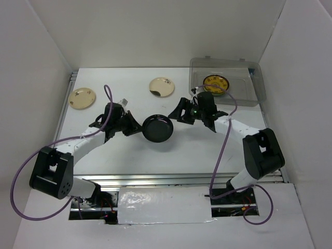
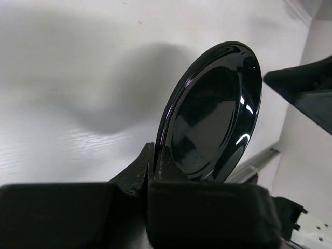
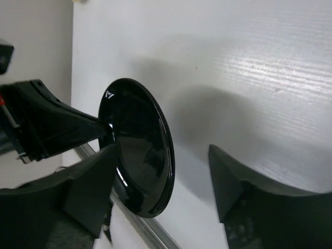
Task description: Place the plates into the plastic bin on the countertop
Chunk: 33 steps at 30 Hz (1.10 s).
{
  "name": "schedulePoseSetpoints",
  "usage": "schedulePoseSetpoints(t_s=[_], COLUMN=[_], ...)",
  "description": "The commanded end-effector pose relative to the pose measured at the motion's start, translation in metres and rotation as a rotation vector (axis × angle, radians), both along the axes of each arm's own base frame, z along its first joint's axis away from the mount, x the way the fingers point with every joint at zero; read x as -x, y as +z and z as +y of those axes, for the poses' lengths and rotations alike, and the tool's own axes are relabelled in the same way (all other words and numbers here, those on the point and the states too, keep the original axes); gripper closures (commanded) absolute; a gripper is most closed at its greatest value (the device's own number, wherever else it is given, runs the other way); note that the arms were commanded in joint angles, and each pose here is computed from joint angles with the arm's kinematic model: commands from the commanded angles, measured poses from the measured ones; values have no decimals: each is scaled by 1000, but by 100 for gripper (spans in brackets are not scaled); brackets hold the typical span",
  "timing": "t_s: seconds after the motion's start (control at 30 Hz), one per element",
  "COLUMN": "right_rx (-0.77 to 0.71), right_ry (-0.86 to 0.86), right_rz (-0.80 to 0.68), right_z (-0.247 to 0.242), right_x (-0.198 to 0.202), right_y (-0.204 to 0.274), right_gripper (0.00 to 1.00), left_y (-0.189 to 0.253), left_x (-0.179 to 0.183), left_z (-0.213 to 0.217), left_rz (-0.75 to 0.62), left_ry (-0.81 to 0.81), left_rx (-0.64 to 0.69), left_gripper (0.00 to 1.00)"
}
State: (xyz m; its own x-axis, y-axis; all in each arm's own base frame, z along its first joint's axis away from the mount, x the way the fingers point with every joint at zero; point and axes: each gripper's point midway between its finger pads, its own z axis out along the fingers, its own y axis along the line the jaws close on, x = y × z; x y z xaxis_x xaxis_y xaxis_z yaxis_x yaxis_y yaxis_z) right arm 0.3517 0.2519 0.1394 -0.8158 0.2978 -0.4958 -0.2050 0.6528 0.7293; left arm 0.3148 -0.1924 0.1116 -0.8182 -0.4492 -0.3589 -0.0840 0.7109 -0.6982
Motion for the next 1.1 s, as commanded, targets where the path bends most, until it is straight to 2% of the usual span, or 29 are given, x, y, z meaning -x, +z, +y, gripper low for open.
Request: schedulePoseSetpoints(t_s=[0.0, 0.17, 0.27, 0.3, 0.33, 0.37, 0.43, 0.47, 0.5, 0.53, 0.57, 0.6, 0.7, 0.77, 0.83, 0.87, 0.93, 0.97, 1.0, 1.03, 1.07], right_rx=[-50, -38, -52, -64, -68, -77, -97, -106, -109, -105, -91, -74, -41, -34, -37, -11, -11, 45, 26, 35, 81], right_ry=[54, 68, 84, 91, 94, 94, 108, 108, 92, 59, 6, -57, -406, -636, -779, -847, -928, -958, -964, -960, -956], right_rz=[-77, -59, -45, -45, -39, -36, -40, -41, -50, -59, -54, -51, -64, -31, -51, -8, -22, 86, 47, 63, 166], right_z=[14, 15, 18, 18, 19, 20, 21, 21, 16, 11, 2, -9, -82, -141, -188, -205, -240, -260, -271, -278, -292], right_x=[2, 15, 23, 25, 27, 28, 30, 29, 22, 14, 2, -10, -68, -96, -123, -135, -161, -170, -193, -203, -210], right_y=[16, 10, 6, 7, 6, 8, 14, 17, 23, 29, 37, 42, 64, 66, 83, 69, 85, 45, 72, 70, 28], right_gripper=[30, 37, 48, 76, 95, 100, 100, 100, 100, 100, 100, 100, 100, 100, 100, 100, 100, 100, 100, 100, 100], left_y=[46, 47, 51, 51, 53, 55, 63, 66, 65, 78, 63, 63, 76, 79, 82, 81, 78, 76, 70, 74, 73], left_x=[-10, -11, -12, -12, -14, -14, -18, -21, -22, -30, -27, -27, -25, -9, -1, 2, 4, 5, 4, 2, 1], left_z=[-24, -21, -23, -24, -24, -24, -25, -25, -22, -20, -3, 4, 35, 52, 60, 60, 59, 57, 54, 50, 48], left_rz=[-138, -138, -143, -144, -148, -153, -175, -182, -168, -188, -110, -97, -125, -147, -202, -208, -209, -208, -191, -194, -193], left_ry=[-65, -44, -49, -51, -49, -52, -55, -47, -32, -3, 81, 124, 299, 375, 404, 402, 383, 362, 342, 321, 300], left_rx=[119, 110, 114, 115, 116, 115, 119, 119, 106, 98, 8, -30, -134, -151, -148, -149, -153, -169, -184, -184, -202], left_gripper=[100, 100, 100, 100, 100, 100, 100, 91, 66, 1, 1, 1, 1, 1, 1, 1, 1, 1, 1, 1, 1])
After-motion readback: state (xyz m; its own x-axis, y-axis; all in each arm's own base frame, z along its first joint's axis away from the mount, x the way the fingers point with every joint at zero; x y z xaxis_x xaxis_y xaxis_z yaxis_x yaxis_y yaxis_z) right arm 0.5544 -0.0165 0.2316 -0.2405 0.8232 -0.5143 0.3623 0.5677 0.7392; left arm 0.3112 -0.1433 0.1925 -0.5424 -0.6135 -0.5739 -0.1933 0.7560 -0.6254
